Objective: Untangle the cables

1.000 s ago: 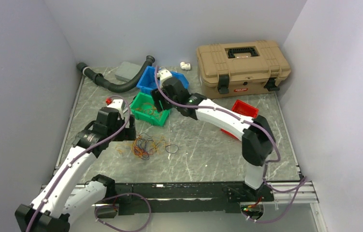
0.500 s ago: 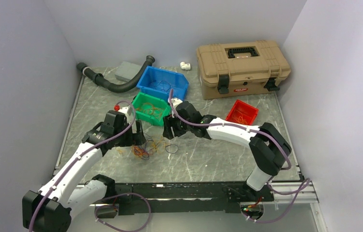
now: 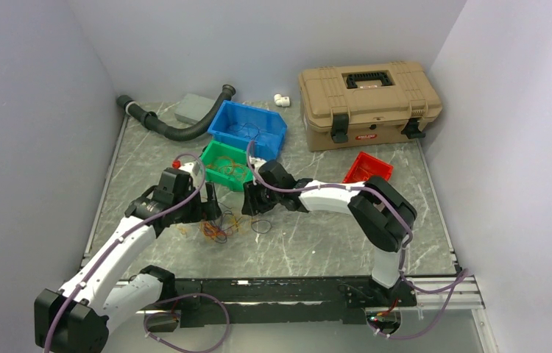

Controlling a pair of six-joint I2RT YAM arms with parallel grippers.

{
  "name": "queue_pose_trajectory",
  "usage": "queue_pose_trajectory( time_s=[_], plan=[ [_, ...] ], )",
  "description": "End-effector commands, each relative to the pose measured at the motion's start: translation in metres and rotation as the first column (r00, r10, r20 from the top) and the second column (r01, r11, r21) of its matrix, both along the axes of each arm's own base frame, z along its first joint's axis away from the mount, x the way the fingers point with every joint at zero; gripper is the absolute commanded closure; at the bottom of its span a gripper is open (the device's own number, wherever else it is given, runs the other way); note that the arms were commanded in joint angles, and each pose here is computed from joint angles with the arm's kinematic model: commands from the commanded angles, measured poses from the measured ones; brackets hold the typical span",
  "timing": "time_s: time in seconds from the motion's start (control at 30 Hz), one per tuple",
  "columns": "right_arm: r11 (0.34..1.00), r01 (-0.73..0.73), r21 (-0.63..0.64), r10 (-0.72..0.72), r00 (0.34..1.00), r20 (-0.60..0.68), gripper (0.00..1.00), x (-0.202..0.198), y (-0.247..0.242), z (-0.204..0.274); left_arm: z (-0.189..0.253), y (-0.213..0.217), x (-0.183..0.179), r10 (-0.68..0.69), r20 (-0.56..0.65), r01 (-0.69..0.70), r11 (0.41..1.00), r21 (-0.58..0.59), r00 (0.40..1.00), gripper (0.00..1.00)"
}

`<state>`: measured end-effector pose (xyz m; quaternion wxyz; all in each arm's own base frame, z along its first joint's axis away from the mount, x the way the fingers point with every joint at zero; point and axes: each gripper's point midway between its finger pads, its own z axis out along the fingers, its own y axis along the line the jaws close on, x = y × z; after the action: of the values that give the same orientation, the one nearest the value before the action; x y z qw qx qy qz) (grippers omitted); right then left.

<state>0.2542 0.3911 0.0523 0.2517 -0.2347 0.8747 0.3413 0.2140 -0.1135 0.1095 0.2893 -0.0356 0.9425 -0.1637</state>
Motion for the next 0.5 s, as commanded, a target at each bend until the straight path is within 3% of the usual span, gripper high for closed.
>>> queue_pose_trajectory(
  time_s=[0.0,0.1,0.13,0.47],
  plan=[
    [0.996,-0.024,0.089,0.020,0.999,0.038,0.69,0.007,0.023,0.026,0.028,0.005,0.014,0.012,0.086,-0.014,1.000,0.022,0.996,0.02],
    [0.994,-0.016,0.106,0.009,0.998,0.061,0.96,0.007,0.019,0.042,0.034,0.002,0.016,-0.011,0.099,0.010,1.000,0.016,0.995,0.03],
    [0.994,-0.008,0.108,0.000,0.997,0.074,1.00,0.007,0.016,0.049,0.036,-0.001,0.017,-0.024,0.104,0.023,1.000,0.009,0.994,0.04],
    [0.987,0.016,0.160,-0.055,0.970,0.238,1.00,0.000,-0.019,0.154,0.057,-0.025,0.028,-0.115,0.170,0.122,0.992,-0.035,0.979,0.12]
  ],
)
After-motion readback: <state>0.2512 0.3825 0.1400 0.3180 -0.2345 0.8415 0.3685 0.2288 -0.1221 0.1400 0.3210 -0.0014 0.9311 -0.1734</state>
